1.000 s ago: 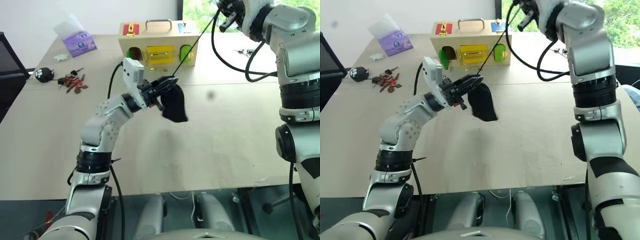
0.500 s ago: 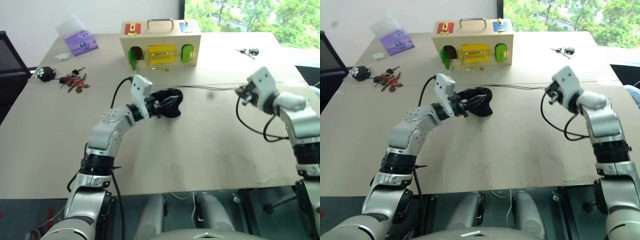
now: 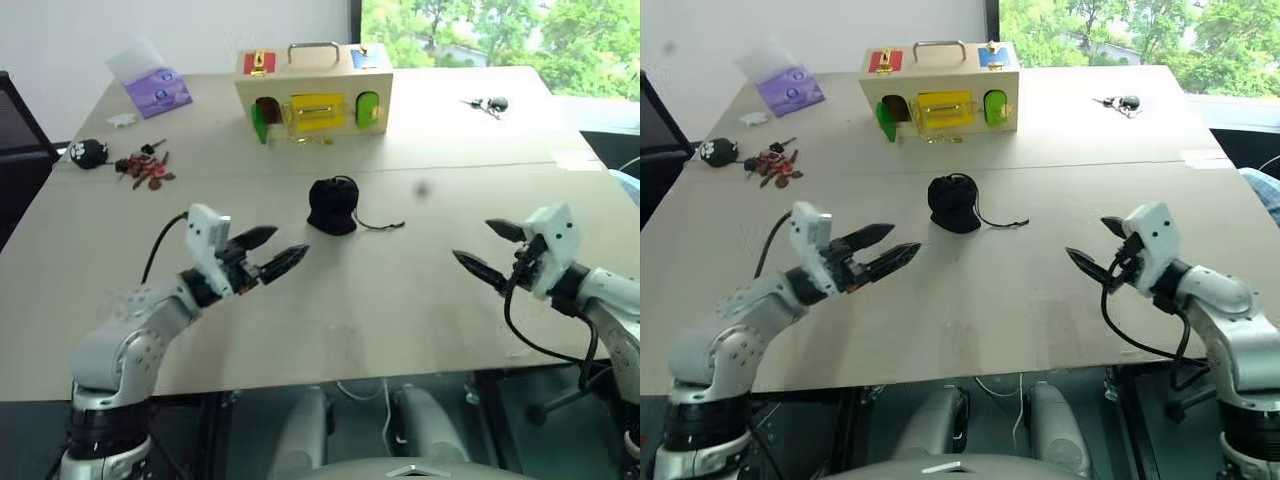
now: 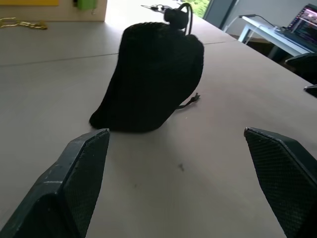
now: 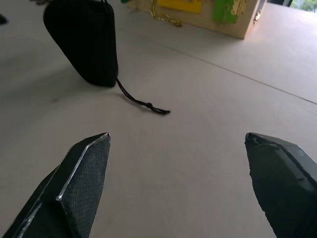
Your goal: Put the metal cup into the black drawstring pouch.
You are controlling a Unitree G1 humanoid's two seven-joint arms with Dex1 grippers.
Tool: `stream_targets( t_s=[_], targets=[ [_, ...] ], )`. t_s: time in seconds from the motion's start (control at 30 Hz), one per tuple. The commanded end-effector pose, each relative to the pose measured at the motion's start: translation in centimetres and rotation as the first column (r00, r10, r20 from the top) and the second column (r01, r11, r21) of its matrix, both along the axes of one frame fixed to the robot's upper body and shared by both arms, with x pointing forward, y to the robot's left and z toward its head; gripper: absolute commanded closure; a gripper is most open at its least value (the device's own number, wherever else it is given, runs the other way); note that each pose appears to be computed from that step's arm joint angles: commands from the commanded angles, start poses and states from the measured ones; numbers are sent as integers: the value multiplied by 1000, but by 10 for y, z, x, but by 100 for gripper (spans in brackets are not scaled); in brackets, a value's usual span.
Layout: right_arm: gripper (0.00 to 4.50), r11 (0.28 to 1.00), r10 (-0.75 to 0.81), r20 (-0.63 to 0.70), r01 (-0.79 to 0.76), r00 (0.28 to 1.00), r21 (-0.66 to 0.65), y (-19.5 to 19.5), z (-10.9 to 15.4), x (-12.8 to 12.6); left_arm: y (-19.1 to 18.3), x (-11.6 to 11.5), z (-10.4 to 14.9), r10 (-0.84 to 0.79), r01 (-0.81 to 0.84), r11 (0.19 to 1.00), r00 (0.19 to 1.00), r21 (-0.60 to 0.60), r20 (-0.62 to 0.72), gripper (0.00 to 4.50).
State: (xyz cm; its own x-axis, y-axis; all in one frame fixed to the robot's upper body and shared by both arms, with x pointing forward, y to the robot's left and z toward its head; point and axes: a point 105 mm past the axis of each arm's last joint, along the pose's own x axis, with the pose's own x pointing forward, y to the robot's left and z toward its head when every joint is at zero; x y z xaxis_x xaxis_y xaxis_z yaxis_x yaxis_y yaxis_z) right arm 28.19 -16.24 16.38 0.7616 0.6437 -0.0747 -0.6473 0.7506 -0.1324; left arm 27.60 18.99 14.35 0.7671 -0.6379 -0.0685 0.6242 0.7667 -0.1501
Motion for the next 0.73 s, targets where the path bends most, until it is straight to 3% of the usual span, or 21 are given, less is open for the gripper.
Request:
stream_targets(
  t_s=[0.03, 0.4, 0.73],
  targets=[
    [8, 1000, -30, 83, 29, 996, 12, -1, 12, -6, 6, -14, 12, 49, -50, 999, 996, 15, 76, 0],
    [8, 998, -19, 62, 22, 998, -52, -5, -16, -36, 40, -43, -8, 187, -187, 982, 982, 32, 16, 0],
    [8, 996, -31, 61, 36, 998, -79, -24, -28, -33, 50, -39, -16, 257, -258, 966, 966, 21, 17, 0]
  ],
)
